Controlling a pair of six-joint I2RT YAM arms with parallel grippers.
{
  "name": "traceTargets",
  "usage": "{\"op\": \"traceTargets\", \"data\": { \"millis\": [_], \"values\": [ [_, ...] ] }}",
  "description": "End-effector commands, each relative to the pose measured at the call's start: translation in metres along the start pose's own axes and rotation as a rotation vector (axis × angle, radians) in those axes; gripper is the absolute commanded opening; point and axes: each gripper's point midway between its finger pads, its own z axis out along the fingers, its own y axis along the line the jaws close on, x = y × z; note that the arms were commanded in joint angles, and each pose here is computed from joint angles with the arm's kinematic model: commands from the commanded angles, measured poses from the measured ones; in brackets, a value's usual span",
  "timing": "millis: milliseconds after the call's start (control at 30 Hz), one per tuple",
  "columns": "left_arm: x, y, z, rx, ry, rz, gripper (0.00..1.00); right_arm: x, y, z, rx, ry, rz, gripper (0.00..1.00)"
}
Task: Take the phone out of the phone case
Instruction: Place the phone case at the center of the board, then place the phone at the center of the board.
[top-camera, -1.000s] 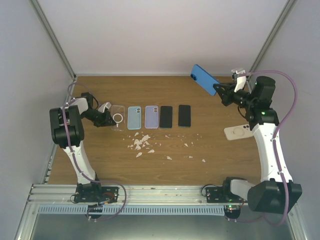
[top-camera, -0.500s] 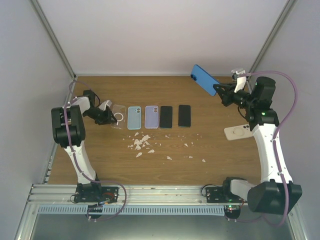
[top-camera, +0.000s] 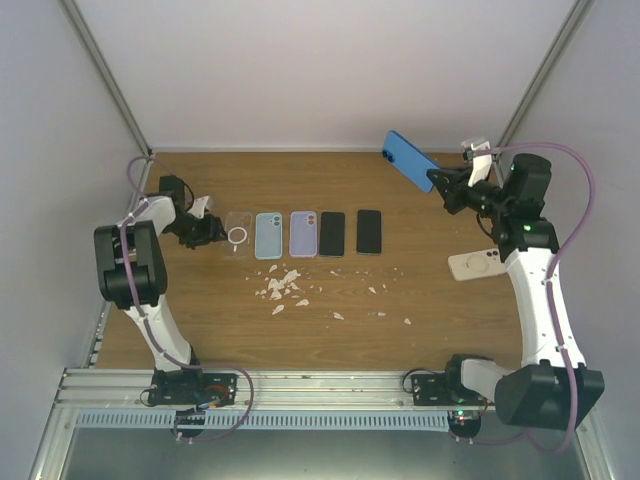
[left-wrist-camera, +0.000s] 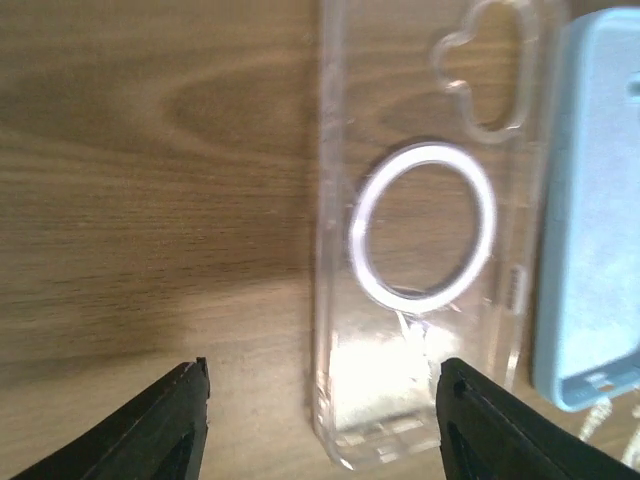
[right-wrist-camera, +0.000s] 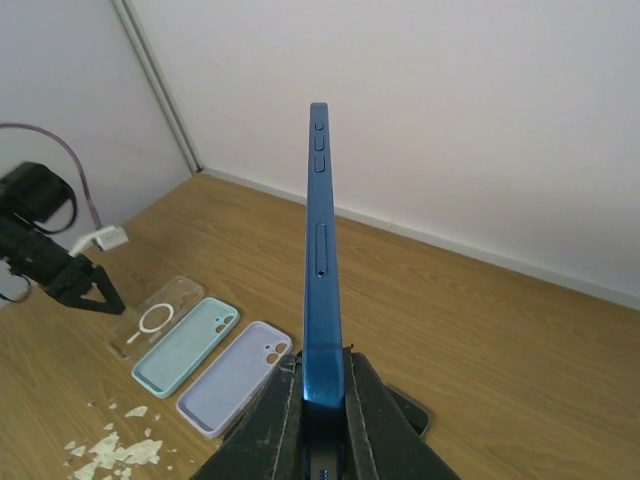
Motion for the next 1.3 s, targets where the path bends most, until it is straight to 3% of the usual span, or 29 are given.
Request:
{"op": "traceTargets", "data": {
  "millis": [0,367,600,1000,1267],
  "values": [
    [-0.033,-0.028,-0.057,0.047,-0.196,0.080,0.65,-0.037,0.008,-0.015,0.025,-0.084,-0.149,0.01],
    [-0.075,-0.143,-0.212,0.385,-0.591,0.255,0.99,-0.075,0.008,-0.012,0.117,-0.130,-0.348,0.01],
    [-0.068,-0.213,-0.288,0.665,-0.697,0.325,0.99,-0.105,0.038,-0.002,0.236,-0.202,-0.614,0.00],
    [-0.040,-0.282,-0.325,0.964,-0.686,0.323,0.99,-0.111,0.087,0.020,0.522,-0.256,-1.099,0.01],
    [-0.030,-0.324,-0.311,1.066,-0.607,0.310,0.97,-0.102,0.122,0.043,0.588,-0.291,-1.346,0.00]
  ]
}}
